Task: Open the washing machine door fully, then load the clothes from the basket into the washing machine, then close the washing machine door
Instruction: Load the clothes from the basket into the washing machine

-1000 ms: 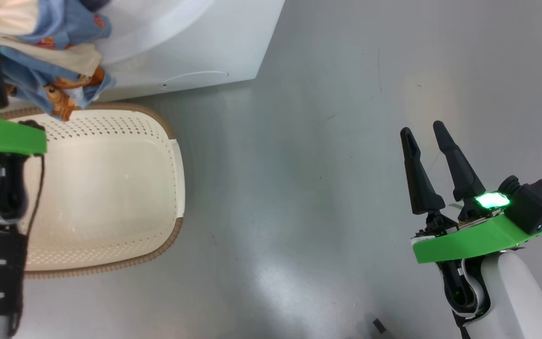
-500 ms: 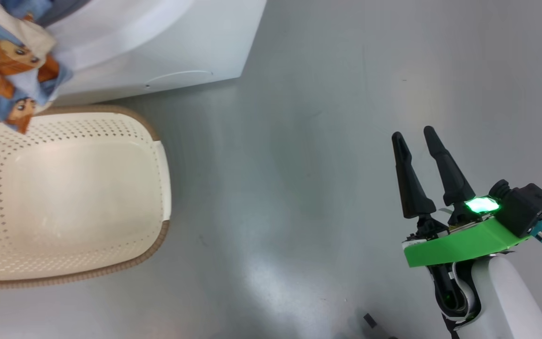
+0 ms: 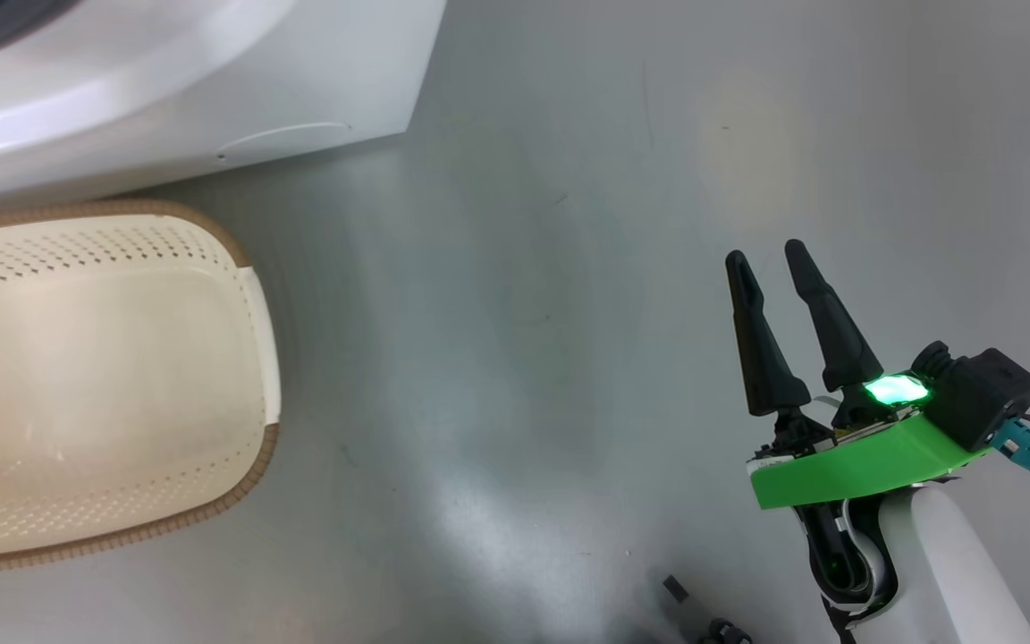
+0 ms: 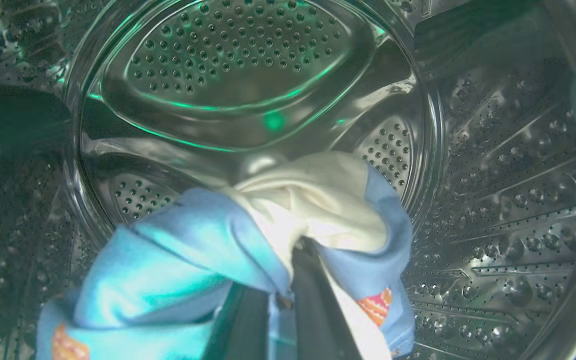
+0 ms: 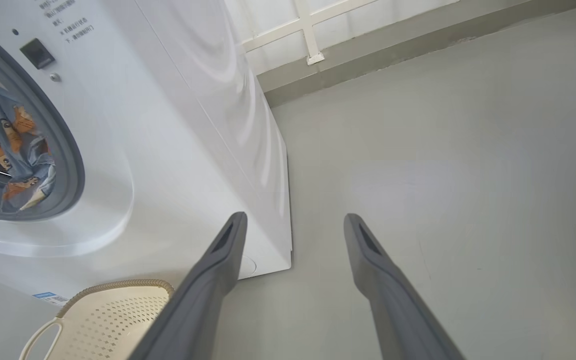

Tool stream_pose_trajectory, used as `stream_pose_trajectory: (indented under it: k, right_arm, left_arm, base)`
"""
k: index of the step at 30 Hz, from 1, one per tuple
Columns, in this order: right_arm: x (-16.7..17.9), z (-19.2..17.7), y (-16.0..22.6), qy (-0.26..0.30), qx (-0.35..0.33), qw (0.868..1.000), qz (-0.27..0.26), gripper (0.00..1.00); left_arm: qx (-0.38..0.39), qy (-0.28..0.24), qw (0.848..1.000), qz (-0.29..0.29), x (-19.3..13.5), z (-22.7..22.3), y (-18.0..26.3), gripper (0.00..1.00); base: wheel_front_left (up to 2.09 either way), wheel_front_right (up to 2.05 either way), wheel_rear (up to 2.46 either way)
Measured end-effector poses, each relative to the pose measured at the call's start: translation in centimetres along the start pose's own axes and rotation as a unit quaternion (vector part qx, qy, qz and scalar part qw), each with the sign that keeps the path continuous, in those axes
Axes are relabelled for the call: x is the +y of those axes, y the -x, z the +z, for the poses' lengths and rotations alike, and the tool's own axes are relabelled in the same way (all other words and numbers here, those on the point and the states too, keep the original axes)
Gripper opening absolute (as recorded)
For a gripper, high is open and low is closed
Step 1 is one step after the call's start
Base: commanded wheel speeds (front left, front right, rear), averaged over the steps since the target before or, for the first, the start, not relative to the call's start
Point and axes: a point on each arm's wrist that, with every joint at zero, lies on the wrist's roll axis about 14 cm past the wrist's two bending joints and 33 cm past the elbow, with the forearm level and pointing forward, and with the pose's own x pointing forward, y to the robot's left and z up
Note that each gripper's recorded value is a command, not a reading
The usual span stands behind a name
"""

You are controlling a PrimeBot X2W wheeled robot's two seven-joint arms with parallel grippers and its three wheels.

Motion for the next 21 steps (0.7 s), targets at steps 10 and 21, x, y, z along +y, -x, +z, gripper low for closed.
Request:
stream_pose_trajectory:
  k: [10, 21]
  right_arm:
    - [0.2, -0.2, 0.1, -0.002, 0.003, 1.0, 0.001, 1.0]
    - [0.8, 0.0, 0.0, -0.006, 0.0, 1.0, 0.009, 1.0]
  left_arm:
    - [0.105, 0.006, 0.994, 0.008, -0.2, -7.2, 3.1, 1.0]
    - [0.176, 0.005, 0.984, 0.005, -0.3, -10.3, 5.1, 1.0]
  base:
    - [0.0, 0.0, 0.0]
    - [0.0, 0.0, 0.0]
